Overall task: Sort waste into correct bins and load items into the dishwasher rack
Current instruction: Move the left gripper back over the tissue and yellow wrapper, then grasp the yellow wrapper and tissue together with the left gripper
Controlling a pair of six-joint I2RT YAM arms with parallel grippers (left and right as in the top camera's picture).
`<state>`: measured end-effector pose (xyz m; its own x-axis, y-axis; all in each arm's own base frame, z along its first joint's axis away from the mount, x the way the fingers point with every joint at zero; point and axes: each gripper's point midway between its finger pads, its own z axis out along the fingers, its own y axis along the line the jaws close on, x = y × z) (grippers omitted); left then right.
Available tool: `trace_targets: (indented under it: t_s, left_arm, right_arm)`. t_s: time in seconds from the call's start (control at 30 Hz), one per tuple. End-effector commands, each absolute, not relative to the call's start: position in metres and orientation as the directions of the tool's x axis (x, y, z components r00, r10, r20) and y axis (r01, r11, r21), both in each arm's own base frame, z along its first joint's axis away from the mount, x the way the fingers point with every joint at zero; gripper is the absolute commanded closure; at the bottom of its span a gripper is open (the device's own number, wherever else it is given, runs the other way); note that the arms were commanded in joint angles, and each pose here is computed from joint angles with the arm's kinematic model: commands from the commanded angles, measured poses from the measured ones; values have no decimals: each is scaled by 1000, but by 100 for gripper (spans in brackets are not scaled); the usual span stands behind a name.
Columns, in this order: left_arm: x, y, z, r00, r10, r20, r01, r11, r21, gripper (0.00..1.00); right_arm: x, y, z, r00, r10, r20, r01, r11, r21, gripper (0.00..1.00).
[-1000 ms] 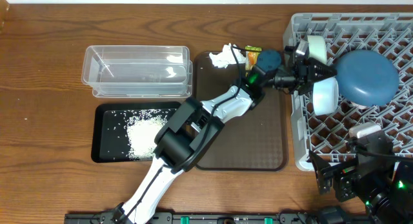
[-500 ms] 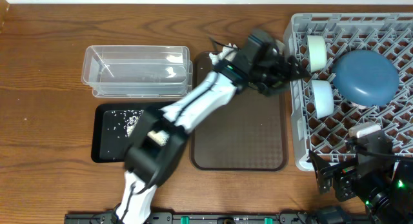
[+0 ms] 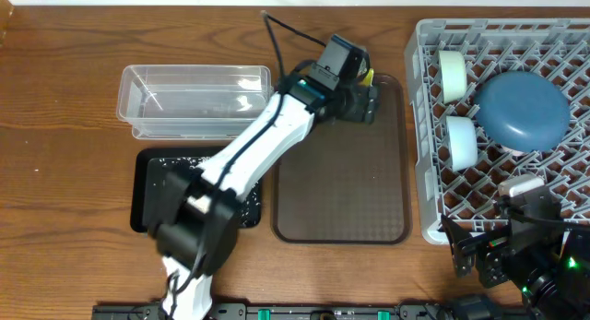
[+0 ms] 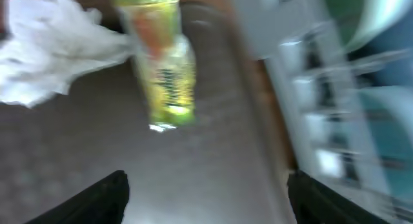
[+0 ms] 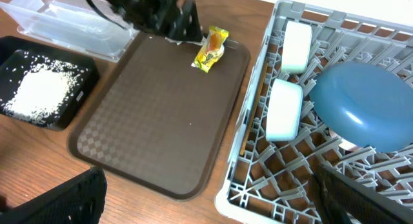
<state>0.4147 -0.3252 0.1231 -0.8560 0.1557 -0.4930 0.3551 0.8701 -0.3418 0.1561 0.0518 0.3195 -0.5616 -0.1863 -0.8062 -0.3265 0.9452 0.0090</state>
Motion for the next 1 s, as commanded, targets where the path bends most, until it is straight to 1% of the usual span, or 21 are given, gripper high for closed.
trace_targets:
  t_s: [0.0, 0.13, 0.2, 0.37, 0.4, 0.5, 0.53, 0.57, 0.6, 0.73, 0.87, 0.97]
  left_arm:
    - [432, -311, 83, -816, 270, -512, 404, 898, -171, 22]
    - [439, -319, 49, -821, 278, -499, 407, 898, -169, 23]
    - [440, -327, 35, -819, 281, -500, 420, 887, -190, 24]
    - [444, -343, 21, -821, 259, -509, 430, 867, -252, 36]
    - [445, -344, 20, -819, 257, -514, 431, 866, -254, 41]
    - [446, -345, 21, -816, 255, -519, 432, 866, -253, 66]
    - [446, -344, 21, -817, 255, -517, 431, 866, -253, 76]
    - [445, -344, 20, -819, 256, -513, 430, 867, -253, 81]
    - [444, -342, 18, -824, 260, -504, 428, 869, -250, 93]
    - [439, -334, 27, -835, 261, -484, 417, 875, -247, 94]
    - [436, -316, 75, -839, 240, -489, 396, 885, -246, 94]
    - [438, -275, 118, -837, 194, -512, 318, 933, -167, 94]
  right_arm:
    - [156, 52, 320, -558, -197, -806, -333, 943, 0, 1]
    - [156, 52, 320, -558, -196, -806, -332, 943, 0, 1]
    - [156, 52, 320, -558, -196, -806, -332, 943, 0, 1]
    - [156, 52, 320, -558, -196, -806, -332, 943, 0, 1]
    - [156, 52, 320, -558, -196, -806, -332, 943, 0, 1]
    - [156, 52, 320, -558, -196, -806, -332, 943, 0, 1]
    - [156, 52, 320, -558, -196, -806, -332, 943, 0, 1]
    - [156, 52, 320, -558, -196, -806, -332, 943, 0, 1]
    - [156, 52, 320, -558, -196, -806, -332, 943, 0, 1]
    - [156, 52, 320, -558, -196, -806, -332, 943, 0, 1]
    - [156, 52, 320, -558, -196, -806, -332, 943, 0, 1]
    - [156, 52, 320, -558, -196, -806, -332, 943, 0, 1]
